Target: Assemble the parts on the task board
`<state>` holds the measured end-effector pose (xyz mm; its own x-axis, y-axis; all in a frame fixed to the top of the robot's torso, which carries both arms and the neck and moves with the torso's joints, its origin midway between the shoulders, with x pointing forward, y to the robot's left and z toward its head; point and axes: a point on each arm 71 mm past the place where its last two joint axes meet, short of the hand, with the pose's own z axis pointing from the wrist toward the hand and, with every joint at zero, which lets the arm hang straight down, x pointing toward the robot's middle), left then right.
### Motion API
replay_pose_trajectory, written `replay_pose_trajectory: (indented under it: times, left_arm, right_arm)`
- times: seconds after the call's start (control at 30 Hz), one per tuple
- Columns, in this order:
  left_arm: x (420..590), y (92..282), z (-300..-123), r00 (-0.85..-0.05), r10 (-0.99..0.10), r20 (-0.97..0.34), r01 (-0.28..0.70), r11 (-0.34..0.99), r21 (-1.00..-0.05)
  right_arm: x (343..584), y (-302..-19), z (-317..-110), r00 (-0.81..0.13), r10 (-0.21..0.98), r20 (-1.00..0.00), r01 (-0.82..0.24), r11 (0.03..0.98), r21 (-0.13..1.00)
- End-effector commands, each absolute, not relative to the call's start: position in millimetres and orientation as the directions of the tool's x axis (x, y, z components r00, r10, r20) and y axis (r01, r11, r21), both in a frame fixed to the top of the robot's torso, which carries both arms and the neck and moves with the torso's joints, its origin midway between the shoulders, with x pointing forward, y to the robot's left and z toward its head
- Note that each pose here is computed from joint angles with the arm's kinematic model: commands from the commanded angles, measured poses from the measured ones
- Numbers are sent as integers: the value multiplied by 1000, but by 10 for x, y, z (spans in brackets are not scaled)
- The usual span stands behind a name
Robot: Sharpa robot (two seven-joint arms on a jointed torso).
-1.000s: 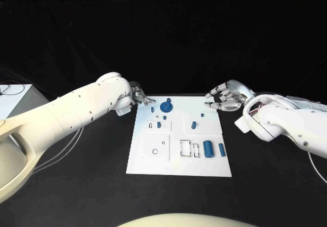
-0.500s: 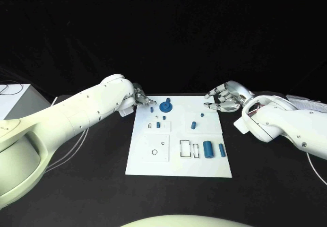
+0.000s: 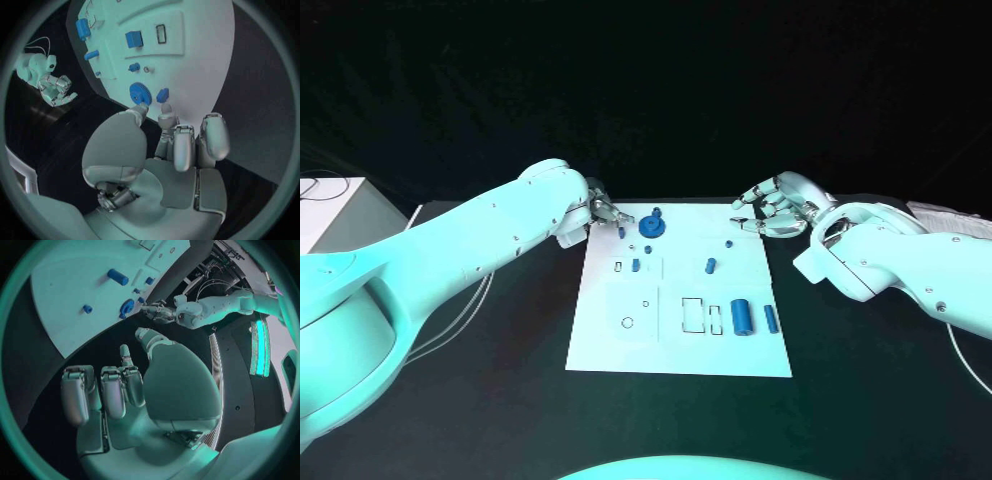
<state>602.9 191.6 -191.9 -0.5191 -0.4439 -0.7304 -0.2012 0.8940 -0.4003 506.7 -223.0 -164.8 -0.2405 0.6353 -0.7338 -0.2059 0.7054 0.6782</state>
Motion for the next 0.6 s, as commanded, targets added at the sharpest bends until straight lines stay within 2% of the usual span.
replay_pose_trajectory:
  times: [0.03, 0.6]
  left_arm:
    - [6025, 1879, -1926, -542, -435, -720, -183, 896, -404]
    - [6021, 1902, -1974, -558, -419, -716, -193, 905, -380]
  right_arm:
    - [5066, -2215, -1638, -235, 637, -735, -221, 701, 678]
    - [5072, -2211, -1638, -230, 639, -734, -220, 701, 679]
